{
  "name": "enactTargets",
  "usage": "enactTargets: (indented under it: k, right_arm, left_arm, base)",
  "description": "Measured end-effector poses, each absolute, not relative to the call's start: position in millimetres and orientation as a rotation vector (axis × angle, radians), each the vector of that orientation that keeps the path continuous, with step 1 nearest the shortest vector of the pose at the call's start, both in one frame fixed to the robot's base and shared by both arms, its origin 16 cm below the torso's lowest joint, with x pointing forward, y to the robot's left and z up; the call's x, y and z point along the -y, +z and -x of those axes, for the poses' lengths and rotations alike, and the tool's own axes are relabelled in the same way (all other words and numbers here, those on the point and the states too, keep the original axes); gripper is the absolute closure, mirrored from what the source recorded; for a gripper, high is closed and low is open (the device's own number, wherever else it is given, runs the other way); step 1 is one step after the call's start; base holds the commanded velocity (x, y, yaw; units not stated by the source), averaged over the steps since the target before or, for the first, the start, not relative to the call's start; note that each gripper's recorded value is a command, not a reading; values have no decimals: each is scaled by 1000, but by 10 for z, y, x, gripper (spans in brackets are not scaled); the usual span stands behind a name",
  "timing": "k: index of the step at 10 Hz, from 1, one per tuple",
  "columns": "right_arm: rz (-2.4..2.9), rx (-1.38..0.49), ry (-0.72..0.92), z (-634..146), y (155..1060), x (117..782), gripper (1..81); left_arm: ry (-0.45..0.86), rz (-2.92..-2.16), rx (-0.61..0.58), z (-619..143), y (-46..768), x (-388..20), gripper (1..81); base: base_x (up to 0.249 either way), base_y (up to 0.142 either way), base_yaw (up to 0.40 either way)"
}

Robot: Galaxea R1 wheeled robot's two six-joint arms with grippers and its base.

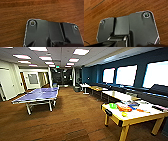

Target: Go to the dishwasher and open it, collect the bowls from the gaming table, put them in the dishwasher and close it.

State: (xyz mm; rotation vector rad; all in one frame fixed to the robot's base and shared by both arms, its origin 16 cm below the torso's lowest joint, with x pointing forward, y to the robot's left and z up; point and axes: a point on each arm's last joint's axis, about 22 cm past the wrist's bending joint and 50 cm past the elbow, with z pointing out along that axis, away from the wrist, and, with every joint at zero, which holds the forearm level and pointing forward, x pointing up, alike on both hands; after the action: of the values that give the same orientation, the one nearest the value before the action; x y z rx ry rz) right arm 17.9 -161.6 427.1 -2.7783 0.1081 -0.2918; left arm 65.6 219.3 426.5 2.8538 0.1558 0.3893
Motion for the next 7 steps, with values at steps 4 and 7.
enactTargets:
  k: [4,7]
  right_arm:
    - [2779,-108,-291,-178,4271,1618,10]
    - [2779,-108,-292,-179,4271,1618,10]
  left_arm:
    - [389,-2853,-155,-656,4265,-2189,10]
    - [391,-2859,-156,-658,4264,-2241,10]
  base:
    - [0,0,0]
    - [0,0,-141]
